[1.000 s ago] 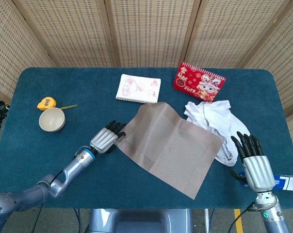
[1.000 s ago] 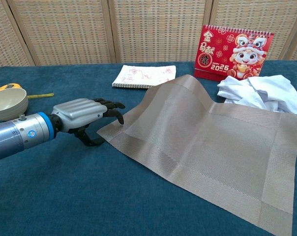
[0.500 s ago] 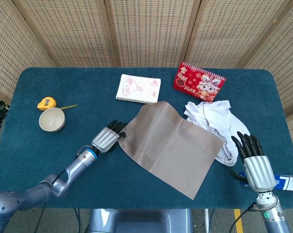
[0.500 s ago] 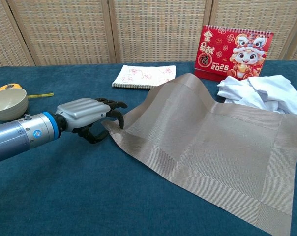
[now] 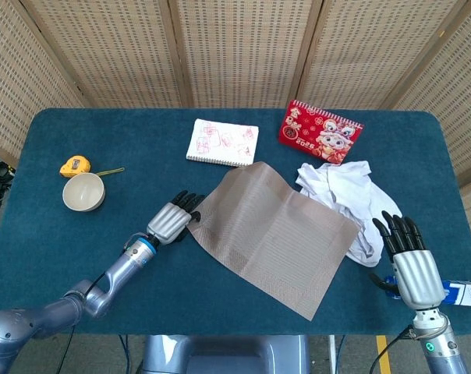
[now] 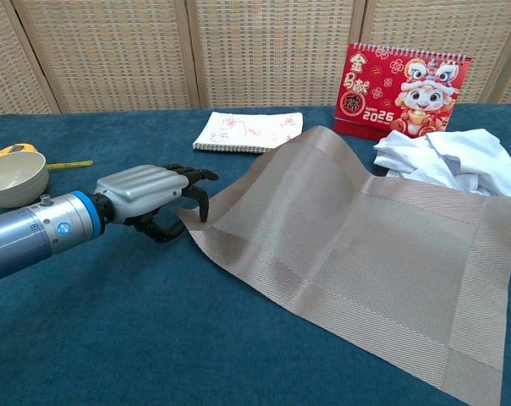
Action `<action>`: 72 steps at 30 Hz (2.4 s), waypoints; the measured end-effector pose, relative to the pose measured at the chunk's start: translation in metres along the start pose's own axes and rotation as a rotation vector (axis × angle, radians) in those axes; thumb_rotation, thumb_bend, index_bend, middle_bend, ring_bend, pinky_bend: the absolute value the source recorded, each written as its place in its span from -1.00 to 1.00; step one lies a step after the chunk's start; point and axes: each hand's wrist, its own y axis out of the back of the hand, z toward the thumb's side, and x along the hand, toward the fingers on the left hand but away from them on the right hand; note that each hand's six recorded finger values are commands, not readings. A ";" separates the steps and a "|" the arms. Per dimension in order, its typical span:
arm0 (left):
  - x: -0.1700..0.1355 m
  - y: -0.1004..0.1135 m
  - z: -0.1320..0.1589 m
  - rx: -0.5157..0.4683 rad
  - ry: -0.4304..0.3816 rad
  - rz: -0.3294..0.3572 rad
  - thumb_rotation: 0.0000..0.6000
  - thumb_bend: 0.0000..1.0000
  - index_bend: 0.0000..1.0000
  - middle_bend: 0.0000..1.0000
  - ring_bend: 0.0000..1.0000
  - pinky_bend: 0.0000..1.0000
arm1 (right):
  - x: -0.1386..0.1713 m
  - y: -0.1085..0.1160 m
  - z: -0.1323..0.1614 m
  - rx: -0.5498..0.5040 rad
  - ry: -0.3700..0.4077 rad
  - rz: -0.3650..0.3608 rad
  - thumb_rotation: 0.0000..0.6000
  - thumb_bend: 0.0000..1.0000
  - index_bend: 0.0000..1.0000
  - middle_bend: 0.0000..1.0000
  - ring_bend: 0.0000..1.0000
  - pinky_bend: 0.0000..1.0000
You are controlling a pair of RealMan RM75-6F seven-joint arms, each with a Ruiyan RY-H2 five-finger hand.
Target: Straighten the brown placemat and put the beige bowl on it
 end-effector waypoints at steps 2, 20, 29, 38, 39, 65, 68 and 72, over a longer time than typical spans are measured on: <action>-0.001 0.000 -0.001 -0.001 0.003 0.003 1.00 0.19 0.58 -1.00 -1.00 -1.00 | 0.000 0.000 0.000 -0.002 0.001 -0.001 1.00 -1.00 -1.00 -1.00 -1.00 -1.00; -0.015 0.005 -0.006 -0.020 0.002 0.034 1.00 0.19 0.62 -1.00 -1.00 -1.00 | 0.001 0.002 0.002 -0.012 0.008 -0.006 1.00 -1.00 -1.00 -1.00 -1.00 -1.00; -0.044 0.007 -0.022 -0.022 0.034 0.031 1.00 0.20 0.63 -1.00 -1.00 -1.00 | 0.003 0.004 0.005 -0.022 0.020 -0.008 1.00 -1.00 -1.00 -1.00 -1.00 -1.00; -0.085 0.006 -0.030 -0.043 0.135 -0.008 1.00 0.20 0.63 -1.00 -1.00 -1.00 | 0.005 0.007 0.010 -0.032 0.036 -0.013 1.00 -1.00 -1.00 -1.00 -1.00 -1.00; -0.090 0.005 -0.030 -0.043 0.147 -0.016 1.00 0.20 0.63 -1.00 -1.00 -1.00 | 0.005 0.007 0.010 -0.033 0.037 -0.013 1.00 -1.00 -1.00 -1.00 -1.00 -1.00; -0.156 -0.021 0.050 -0.033 0.002 -0.224 1.00 0.20 0.63 -1.00 -1.00 -1.00 | 0.010 0.011 0.015 -0.036 0.056 -0.025 1.00 -1.00 -1.00 -1.00 -1.00 -1.00; -0.155 -0.021 0.051 -0.029 0.001 -0.224 1.00 0.20 0.63 -1.00 -1.00 -1.00 | 0.010 0.011 0.015 -0.035 0.056 -0.024 1.00 -1.00 -1.00 -1.00 -1.00 -1.00; -0.154 -0.022 0.050 -0.020 0.008 -0.224 1.00 0.20 0.62 -1.00 -1.00 -1.00 | 0.010 0.011 0.014 -0.034 0.055 -0.025 1.00 -1.00 -1.00 -1.00 -1.00 -1.00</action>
